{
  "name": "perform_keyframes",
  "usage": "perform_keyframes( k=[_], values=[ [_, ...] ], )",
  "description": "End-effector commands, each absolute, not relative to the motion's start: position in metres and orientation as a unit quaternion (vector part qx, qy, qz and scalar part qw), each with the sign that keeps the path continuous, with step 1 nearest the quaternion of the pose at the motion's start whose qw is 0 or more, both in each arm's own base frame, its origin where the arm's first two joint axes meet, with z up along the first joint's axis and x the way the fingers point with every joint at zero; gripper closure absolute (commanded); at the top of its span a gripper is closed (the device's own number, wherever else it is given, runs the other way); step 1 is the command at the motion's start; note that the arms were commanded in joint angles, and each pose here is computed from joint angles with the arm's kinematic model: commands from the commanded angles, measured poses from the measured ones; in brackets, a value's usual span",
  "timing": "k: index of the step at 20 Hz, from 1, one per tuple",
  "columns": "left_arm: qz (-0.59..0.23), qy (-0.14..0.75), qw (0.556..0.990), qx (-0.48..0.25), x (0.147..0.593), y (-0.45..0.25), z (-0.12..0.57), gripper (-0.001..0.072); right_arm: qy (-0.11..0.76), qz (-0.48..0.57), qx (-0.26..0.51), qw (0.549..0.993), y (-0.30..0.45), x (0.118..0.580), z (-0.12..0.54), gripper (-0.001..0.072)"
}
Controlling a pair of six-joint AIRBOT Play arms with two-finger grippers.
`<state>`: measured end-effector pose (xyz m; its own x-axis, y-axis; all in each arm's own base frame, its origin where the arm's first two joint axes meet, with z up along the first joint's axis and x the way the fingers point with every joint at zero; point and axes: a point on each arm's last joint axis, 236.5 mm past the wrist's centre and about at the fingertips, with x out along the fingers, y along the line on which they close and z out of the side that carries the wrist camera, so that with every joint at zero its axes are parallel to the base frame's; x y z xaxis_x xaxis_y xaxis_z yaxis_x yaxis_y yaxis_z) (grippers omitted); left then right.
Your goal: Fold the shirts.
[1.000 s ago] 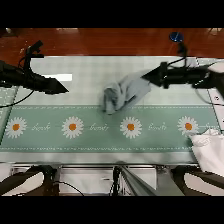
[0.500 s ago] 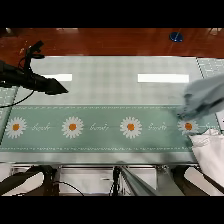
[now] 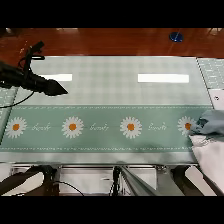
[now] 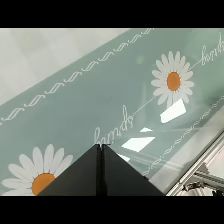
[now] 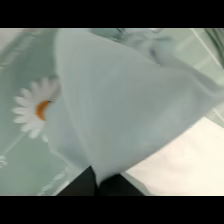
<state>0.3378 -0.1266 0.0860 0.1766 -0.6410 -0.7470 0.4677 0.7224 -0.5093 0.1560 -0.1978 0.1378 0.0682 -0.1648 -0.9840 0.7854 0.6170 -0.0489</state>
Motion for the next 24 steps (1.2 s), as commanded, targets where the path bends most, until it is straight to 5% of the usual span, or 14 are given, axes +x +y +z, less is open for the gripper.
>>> perform_keyframes(
  k=[1,7,16,17,20,21,22,24],
  values=[
    [-0.355,0.515,0.776,-0.078,0.347,-0.118,0.087,0.0671,0.669,-0.432,0.266,0.543,-0.189,0.051,0.1,0.0688],
    [-0.316,0.508,0.795,-0.101,0.359,-0.085,0.087,0.0671,0.68,-0.52,0.318,0.408,-0.189,-0.049,0.083,0.0688],
    [-0.272,0.499,0.812,-0.128,0.368,-0.048,0.087,0.0671,0.756,-0.501,0.262,0.33,-0.217,-0.095,0.042,0.0685],
    [-0.274,0.498,0.812,-0.129,0.368,-0.049,0.088,0.067,0.768,-0.49,0.244,0.332,-0.226,-0.097,0.039,0.0632],
    [-0.272,0.497,0.814,-0.129,0.369,-0.048,0.088,0.0668,0.791,-0.451,0.208,0.356,-0.247,-0.094,0.024,0.0292],
    [-0.269,0.494,0.817,-0.128,0.371,-0.047,0.088,0.065,0.793,-0.447,0.197,0.365,-0.255,-0.093,0.019,0.027],
    [-0.263,0.488,0.823,-0.128,0.375,-0.045,0.089,0.0563,0.788,-0.452,0.182,0.377,-0.267,-0.089,0.016,0.0271],
    [-0.237,0.46,0.847,-0.125,0.394,-0.035,0.093,0.0268,0.737,-0.487,0.163,0.439,-0.308,-0.057,0.014,0.0274]
  ],
)
